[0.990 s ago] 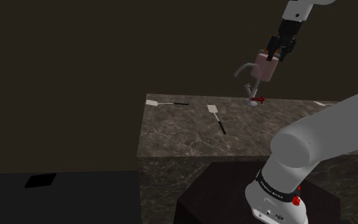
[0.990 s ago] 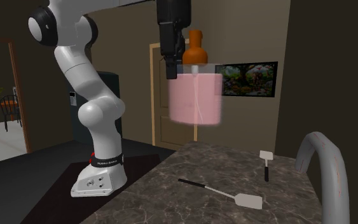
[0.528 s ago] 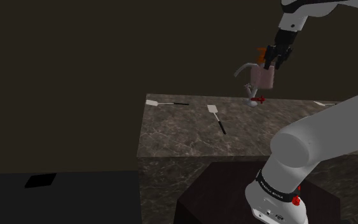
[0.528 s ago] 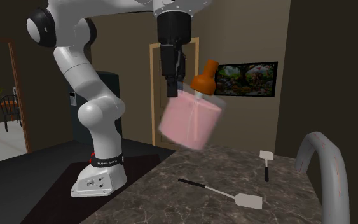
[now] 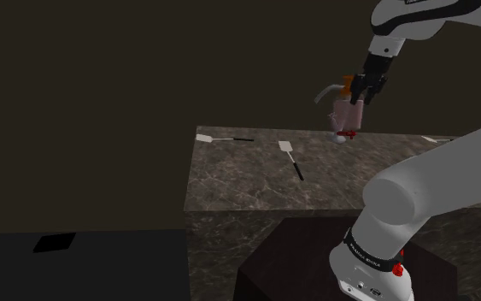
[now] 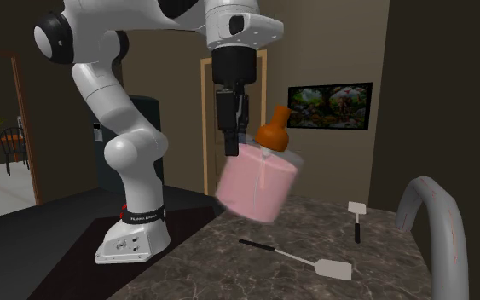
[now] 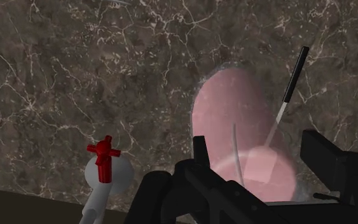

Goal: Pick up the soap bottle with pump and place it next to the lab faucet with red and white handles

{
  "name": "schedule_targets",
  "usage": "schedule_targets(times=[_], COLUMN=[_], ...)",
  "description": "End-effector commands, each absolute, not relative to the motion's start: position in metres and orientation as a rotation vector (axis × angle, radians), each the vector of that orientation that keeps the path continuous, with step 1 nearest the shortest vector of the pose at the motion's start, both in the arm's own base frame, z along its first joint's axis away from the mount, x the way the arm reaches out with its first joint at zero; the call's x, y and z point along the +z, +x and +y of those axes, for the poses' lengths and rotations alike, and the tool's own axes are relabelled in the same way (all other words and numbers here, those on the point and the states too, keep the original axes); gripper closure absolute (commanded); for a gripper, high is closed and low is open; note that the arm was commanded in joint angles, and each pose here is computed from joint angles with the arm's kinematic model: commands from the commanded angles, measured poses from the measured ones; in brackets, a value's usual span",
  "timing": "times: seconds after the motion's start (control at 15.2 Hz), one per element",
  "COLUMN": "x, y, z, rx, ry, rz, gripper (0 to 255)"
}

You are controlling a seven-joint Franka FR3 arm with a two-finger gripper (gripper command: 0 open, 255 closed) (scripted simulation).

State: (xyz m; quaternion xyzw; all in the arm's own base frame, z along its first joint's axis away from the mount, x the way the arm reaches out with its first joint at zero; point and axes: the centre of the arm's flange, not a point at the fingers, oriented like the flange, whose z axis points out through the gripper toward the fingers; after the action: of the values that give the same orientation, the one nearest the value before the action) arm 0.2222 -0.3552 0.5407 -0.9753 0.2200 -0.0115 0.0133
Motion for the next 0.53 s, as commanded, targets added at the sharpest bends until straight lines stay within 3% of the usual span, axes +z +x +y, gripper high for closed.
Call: schedule_targets(times=[0.0, 0.46], x=[0.530, 0.493], y=[0.221, 0.221], z=[-0.355, -0.355], rx=[-0.037, -0.037], ry=[-3.039, -3.039], rz=[0.685, 0.685], gripper=[255, 255])
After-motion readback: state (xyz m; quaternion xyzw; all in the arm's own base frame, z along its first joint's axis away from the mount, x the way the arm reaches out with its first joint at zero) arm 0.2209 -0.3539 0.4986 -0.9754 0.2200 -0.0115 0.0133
